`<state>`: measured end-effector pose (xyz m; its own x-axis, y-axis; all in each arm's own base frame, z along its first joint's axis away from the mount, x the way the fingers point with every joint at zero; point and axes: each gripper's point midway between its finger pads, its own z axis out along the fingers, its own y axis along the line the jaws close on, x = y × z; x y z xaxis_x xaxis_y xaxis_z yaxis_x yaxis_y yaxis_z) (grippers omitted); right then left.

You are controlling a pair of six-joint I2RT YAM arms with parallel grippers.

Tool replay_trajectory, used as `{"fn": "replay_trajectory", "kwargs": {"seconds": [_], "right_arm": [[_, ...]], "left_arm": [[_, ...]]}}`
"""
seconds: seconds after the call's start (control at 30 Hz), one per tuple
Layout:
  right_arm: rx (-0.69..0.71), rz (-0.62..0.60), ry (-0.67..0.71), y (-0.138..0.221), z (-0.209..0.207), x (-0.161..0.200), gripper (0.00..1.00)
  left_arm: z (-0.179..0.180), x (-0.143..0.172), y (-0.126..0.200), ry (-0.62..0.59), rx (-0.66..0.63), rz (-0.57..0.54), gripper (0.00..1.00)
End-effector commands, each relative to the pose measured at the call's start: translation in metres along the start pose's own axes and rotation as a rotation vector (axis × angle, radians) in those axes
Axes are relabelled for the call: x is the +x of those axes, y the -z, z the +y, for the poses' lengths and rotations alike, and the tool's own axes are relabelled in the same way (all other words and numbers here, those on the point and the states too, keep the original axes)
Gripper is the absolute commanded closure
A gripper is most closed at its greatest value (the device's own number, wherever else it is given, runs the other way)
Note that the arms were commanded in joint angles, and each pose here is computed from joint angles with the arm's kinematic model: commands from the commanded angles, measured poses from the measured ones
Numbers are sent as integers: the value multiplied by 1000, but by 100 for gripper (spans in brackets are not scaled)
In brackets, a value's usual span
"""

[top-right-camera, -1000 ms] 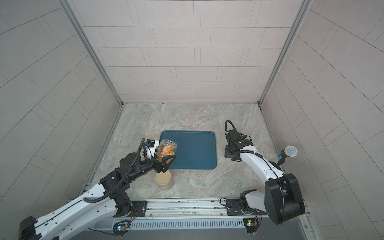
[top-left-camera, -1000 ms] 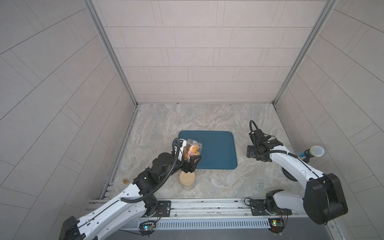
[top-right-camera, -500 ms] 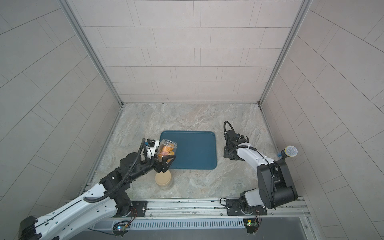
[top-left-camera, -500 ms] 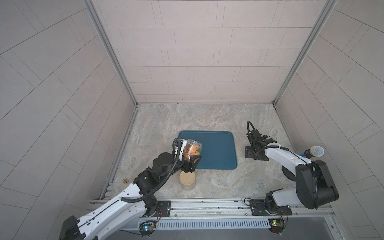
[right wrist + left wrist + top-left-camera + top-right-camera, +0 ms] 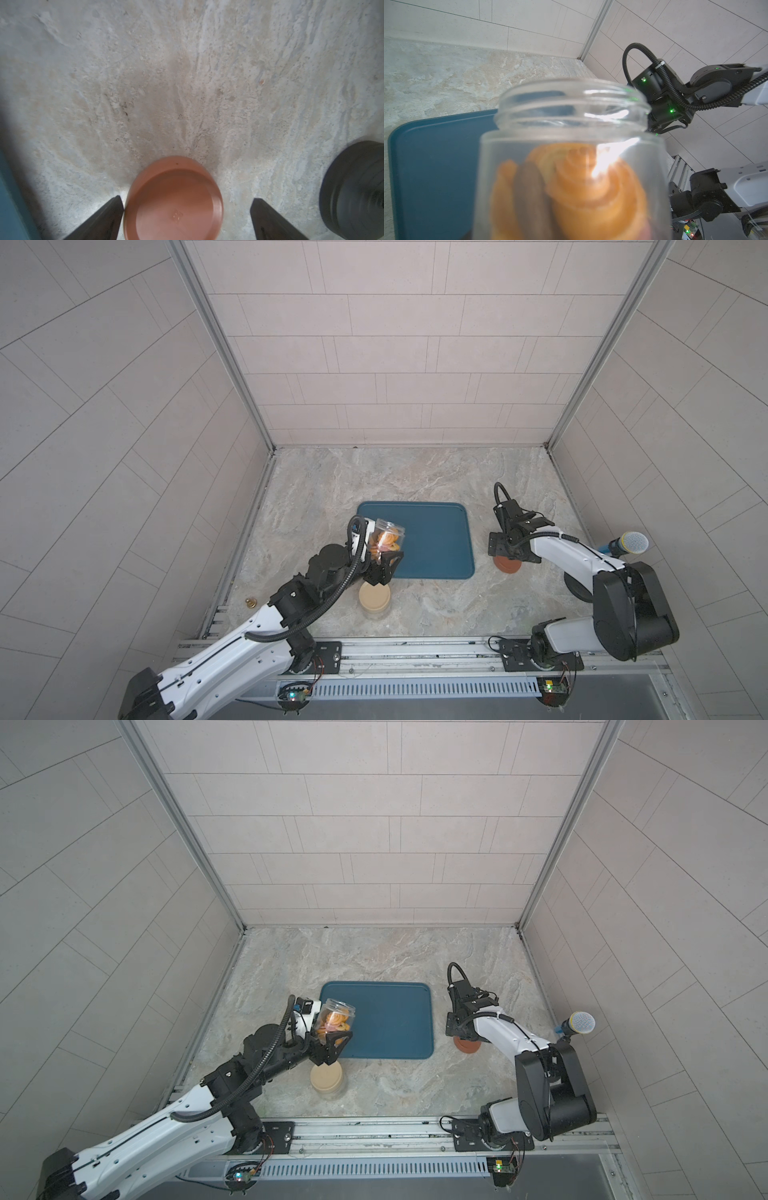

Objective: Pour the cookies out of the jar
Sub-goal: Place the lid at the center of the board, then pour the cookies in the jar onto the tray.

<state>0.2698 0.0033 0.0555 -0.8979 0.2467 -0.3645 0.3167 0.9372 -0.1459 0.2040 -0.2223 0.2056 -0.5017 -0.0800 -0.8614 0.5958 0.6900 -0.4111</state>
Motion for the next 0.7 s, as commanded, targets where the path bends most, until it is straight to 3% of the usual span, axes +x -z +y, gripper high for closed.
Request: {"fn": "replay_trajectory", "kwargs": {"seconds": [0.0,0.33,0.67], "right_arm": [[13,-75,-2,35,-10,-14,0],[-109,-254,18,141,-11,-20,5],[-146,-306,0,164,-23,-4,7]], "left_arm": [[-22,-46,8,-24,71,-150,100],[-58,-58,-7,-64,248,-142,100],[-70,-43,-57,-215,310,21,100]]}}
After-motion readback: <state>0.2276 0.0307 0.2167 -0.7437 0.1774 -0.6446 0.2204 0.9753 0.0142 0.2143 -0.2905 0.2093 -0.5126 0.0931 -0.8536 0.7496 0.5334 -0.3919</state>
